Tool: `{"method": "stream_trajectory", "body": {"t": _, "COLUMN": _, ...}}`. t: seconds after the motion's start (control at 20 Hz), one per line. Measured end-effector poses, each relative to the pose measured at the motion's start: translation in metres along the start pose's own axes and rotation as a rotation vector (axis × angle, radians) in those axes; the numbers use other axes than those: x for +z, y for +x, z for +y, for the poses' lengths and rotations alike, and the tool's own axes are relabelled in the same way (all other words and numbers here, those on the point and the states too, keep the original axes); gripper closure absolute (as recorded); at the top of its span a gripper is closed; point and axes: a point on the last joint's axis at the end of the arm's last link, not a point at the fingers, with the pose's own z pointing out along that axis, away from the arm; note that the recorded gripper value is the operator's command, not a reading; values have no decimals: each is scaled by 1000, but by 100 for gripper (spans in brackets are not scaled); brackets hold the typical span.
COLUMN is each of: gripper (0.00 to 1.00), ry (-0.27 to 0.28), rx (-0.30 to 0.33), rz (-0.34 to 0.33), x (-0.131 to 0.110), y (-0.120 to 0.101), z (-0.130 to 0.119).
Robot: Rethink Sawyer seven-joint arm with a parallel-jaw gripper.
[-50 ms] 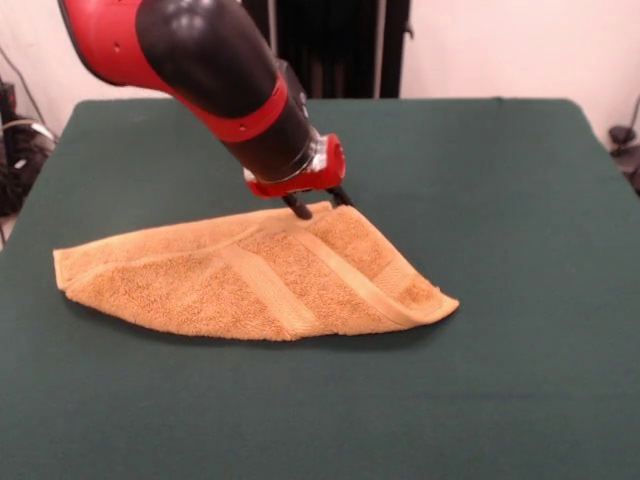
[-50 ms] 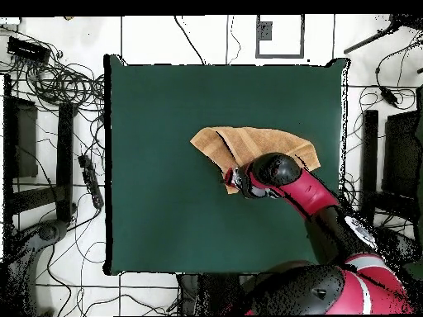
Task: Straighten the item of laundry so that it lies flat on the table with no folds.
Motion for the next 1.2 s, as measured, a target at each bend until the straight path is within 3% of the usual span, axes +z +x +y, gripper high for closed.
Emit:
{"method": "stream_trajectory", "body": {"t": 0.65, "gripper": 0, "ry": -21, "rx": 22, "rz": 8, "x": -1, "y": 0, "z": -2}}
{"method": "stream_trajectory", "body": {"t": 1.2, "gripper": 0, "ry": -81, "rx": 43, "rz": 71, "x": 2, "y": 4, "z": -9}}
